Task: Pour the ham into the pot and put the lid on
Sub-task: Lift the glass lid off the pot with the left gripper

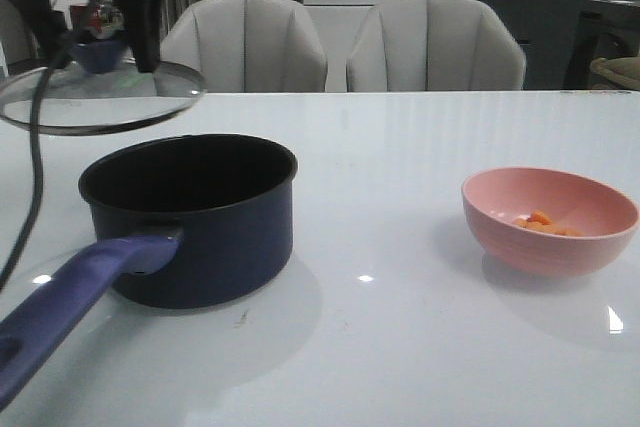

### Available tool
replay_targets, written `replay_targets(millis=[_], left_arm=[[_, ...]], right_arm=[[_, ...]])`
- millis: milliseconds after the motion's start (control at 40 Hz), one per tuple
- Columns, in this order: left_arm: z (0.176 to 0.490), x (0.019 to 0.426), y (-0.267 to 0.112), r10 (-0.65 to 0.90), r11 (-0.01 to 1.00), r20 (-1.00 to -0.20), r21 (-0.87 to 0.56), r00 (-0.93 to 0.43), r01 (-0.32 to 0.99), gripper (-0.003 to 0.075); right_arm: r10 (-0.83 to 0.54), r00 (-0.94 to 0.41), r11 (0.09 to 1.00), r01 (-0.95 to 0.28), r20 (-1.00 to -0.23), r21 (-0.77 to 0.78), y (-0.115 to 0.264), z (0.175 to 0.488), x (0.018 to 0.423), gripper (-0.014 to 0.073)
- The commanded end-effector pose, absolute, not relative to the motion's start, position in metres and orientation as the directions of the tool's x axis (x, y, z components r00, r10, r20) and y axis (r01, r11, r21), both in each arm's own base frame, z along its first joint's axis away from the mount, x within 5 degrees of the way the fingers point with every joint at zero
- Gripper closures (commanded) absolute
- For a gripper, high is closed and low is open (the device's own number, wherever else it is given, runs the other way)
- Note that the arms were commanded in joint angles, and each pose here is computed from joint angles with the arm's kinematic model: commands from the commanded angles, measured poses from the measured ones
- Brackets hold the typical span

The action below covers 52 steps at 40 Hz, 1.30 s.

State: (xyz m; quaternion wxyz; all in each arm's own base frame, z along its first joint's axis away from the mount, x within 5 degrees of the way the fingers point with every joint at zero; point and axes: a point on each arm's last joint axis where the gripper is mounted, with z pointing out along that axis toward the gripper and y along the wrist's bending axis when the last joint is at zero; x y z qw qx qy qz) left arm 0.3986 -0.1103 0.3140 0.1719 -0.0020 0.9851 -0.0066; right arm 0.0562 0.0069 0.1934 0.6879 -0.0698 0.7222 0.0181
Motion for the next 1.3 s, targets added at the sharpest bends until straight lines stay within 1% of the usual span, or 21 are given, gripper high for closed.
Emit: replay_targets(millis=[0,100,175,300,425,525,650,725,924,1049,1224,1274], left_arm=[[0.354,0.386,-0.079,-0.046,0.999,-0.425,-0.012,-0.904,-0.045,0.0548],[0.350,0.386,-0.055,-0.038,0.999,-0.409,0.018,-0.912,-0.049,0.0548],[0.342,0.387,-0.038,-0.071,0.996,-0.390,0.024,-0.918,-0.087,0.0548],[0.317,0.387,-0.015,-0.123,0.990,-0.347,0.026,-0.930,-0.140,0.0548],[0.286,0.385,-0.001,-0.134,0.988,-0.311,0.036,-0.941,-0.153,0.0548],[0.264,0.381,0.005,-0.138,0.987,-0.295,0.037,-0.945,-0.156,0.0548],[0.242,0.377,0.004,-0.133,0.990,-0.294,0.012,-0.947,-0.143,0.0547],[0.235,0.376,0.000,-0.106,0.994,-0.293,-0.020,-0.950,-0.104,0.0547],[0.229,0.376,-0.003,-0.120,0.993,-0.283,-0.046,-0.952,-0.111,0.0538],[0.221,0.376,-0.003,-0.120,0.993,-0.242,-0.042,-0.963,-0.113,0.0475],[0.209,0.376,-0.003,-0.119,0.993,-0.181,-0.034,-0.976,-0.115,0.0342],[0.208,0.375,-0.003,-0.119,0.993,-0.174,-0.033,-0.978,-0.115,0.0291]], right_arm=[[-0.080,0.058,0.989,-0.118,-0.995,-0.086,0.007,0.203,0.055,0.0426],[-0.080,0.058,0.989,-0.118,-0.995,-0.086,0.007,0.203,0.055,0.0426],[-0.080,0.058,0.989,-0.118,-0.995,-0.086,0.007,0.203,0.055,0.0426],[-0.080,0.058,0.989,-0.118,-0.995,-0.086,0.007,0.203,0.055,0.0426],[-0.080,0.058,0.989,-0.118,-0.995,-0.086,0.007,0.203,0.055,0.0426],[-0.080,0.058,0.989,-0.118,-0.995,-0.086,0.007,0.203,0.055,0.0426],[-0.080,0.058,0.989,-0.118,-0.995,-0.086,0.007,0.203,0.055,0.0426],[-0.080,0.058,0.989,-0.118,-0.995,-0.086,0.007,0.203,0.055,0.0426],[-0.080,0.058,0.989,-0.118,-0.995,-0.086,0.007,0.203,0.055,0.0426],[-0.080,0.058,0.989,-0.118,-0.995,-0.086,0.007,0.203,0.055,0.0426],[-0.080,0.058,0.989,-0.118,-0.995,-0.086,0.007,0.203,0.055,0.0426],[-0.080,0.058,0.989,-0.118,-0.995,-0.086,0.007,0.203,0.055,0.0426]])
